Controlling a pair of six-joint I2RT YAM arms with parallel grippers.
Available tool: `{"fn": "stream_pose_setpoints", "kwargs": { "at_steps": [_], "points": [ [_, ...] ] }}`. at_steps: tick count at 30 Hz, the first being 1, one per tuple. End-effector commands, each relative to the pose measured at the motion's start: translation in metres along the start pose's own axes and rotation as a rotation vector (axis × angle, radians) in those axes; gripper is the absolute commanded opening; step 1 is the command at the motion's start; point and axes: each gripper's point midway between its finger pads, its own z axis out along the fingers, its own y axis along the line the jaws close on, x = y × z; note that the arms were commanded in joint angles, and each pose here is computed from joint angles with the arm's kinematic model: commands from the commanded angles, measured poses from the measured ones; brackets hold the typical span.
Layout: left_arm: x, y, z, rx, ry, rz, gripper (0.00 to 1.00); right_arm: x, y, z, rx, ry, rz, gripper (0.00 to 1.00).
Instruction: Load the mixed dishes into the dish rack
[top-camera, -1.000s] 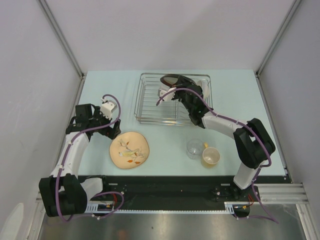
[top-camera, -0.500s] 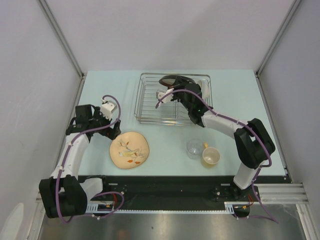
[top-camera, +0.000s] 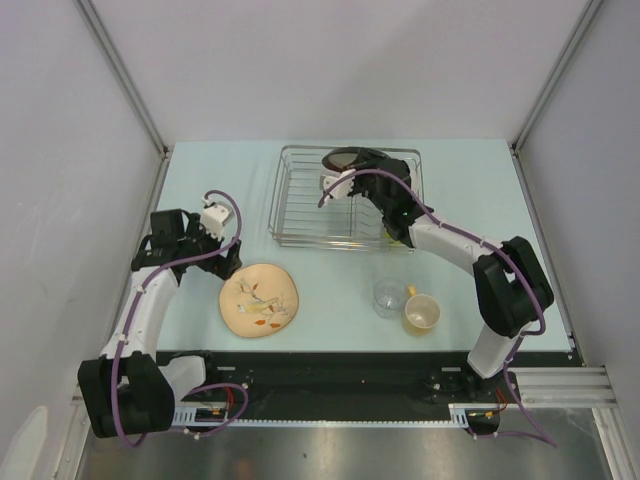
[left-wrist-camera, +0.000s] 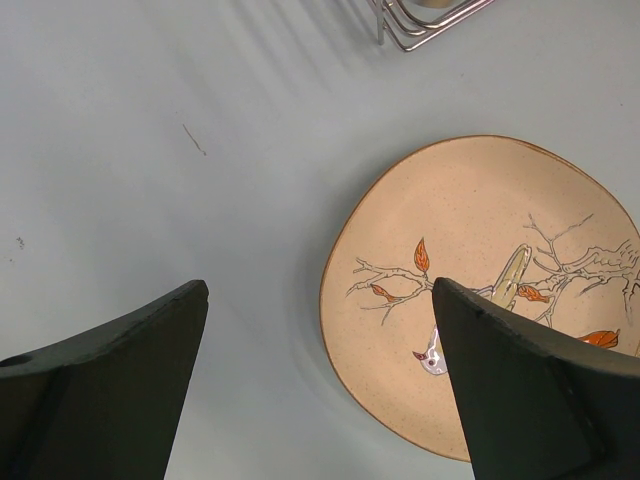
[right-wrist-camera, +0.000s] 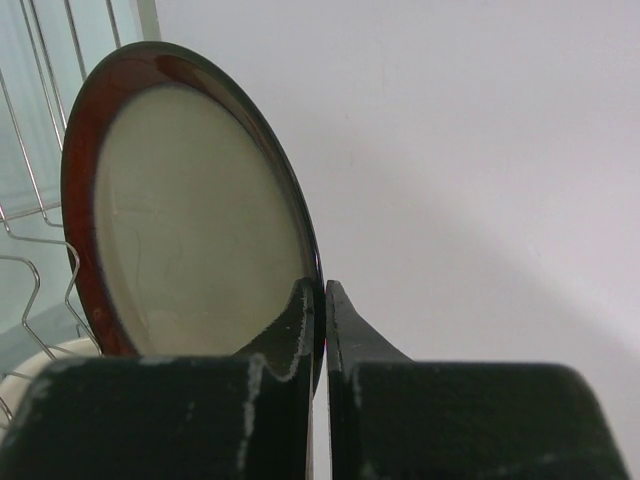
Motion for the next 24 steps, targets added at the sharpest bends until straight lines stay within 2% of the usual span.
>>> {"fn": "stream_pose_setpoints", "kwargs": {
  "at_steps": [1,7,24],
  "points": [
    [-0.009,0.002,-0.005,-0.014,-0.036,0.007,0.99,0.000,-0.106,-0.019,0.289,-0.027,-0.004,0.00],
    [-0.009,0.004,-0.006,-0.022,-0.035,0.013,0.99,0.003,-0.105,-0.014,0.290,-0.042,-0.044,0.00],
    [-0.009,0.004,-0.006,-0.022,-0.038,0.013,1.00,0.030,-0.045,-0.001,0.181,0.047,0.157,0.00]
  ]
}}
